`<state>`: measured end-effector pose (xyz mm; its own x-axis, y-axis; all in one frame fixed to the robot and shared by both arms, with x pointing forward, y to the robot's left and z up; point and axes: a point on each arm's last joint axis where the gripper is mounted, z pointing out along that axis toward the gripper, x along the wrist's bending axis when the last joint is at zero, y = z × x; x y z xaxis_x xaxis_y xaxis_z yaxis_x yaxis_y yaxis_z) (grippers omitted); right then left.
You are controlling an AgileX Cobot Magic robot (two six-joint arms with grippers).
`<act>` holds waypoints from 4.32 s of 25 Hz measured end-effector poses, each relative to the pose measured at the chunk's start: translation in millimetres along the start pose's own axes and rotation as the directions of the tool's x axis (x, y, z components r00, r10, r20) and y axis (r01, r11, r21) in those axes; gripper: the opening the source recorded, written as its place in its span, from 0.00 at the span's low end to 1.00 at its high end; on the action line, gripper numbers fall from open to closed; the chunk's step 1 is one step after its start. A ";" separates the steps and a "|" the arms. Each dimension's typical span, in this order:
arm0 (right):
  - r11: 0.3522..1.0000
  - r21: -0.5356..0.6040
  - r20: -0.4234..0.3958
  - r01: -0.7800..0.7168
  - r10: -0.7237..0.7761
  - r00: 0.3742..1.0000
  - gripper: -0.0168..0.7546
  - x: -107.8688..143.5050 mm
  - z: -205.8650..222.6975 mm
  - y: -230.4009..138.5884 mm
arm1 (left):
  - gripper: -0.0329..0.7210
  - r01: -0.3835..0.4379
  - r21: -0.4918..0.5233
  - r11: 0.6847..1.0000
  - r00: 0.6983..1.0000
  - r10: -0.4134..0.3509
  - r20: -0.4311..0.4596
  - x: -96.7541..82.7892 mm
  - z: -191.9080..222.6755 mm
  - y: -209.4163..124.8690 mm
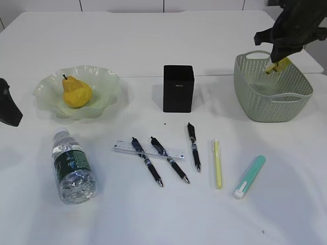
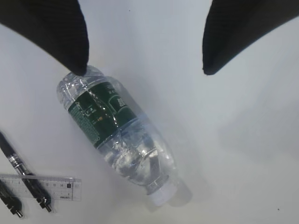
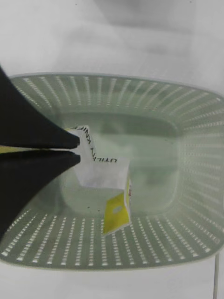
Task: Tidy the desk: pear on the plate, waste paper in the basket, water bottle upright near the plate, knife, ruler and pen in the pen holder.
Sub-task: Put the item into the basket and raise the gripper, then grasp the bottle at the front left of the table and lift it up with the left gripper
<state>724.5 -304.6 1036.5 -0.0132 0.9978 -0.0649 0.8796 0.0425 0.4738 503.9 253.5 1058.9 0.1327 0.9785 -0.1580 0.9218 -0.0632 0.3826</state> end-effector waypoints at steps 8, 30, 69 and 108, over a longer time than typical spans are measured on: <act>1.000 0.001 -0.002 -0.016 0.016 1.000 0.01 2.1 35.4 -2.6 | 0.76 0.006 0.000 1.000 1.000 -0.006 0.008 -0.8 0.0 0.0; 0.997 0.024 -0.023 -0.077 0.078 0.997 0.54 2.5 4.3 -2.1 | 0.76 0.011 -0.001 1.000 1.000 -0.011 0.014 -1.3 0.0 0.1; 0.917 0.366 -0.156 0.157 -0.106 0.982 0.54 84.0 -93.9 -158.3 | 0.68 0.029 -0.045 0.999 0.999 -0.028 0.035 -3.1 -0.1 4.1; 0.964 0.213 -0.136 0.158 -0.131 0.982 0.53 83.6 -90.2 -145.4 | 0.76 0.601 -0.090 0.794 0.796 -0.605 -0.031 -50.1 69.6 14.9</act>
<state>552.5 -222.8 1041.4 -0.1928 0.9812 -0.0061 0.9474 0.1877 0.2591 536.4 189.9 1009.1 -0.4636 0.8228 -0.3288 0.7792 0.5552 0.2907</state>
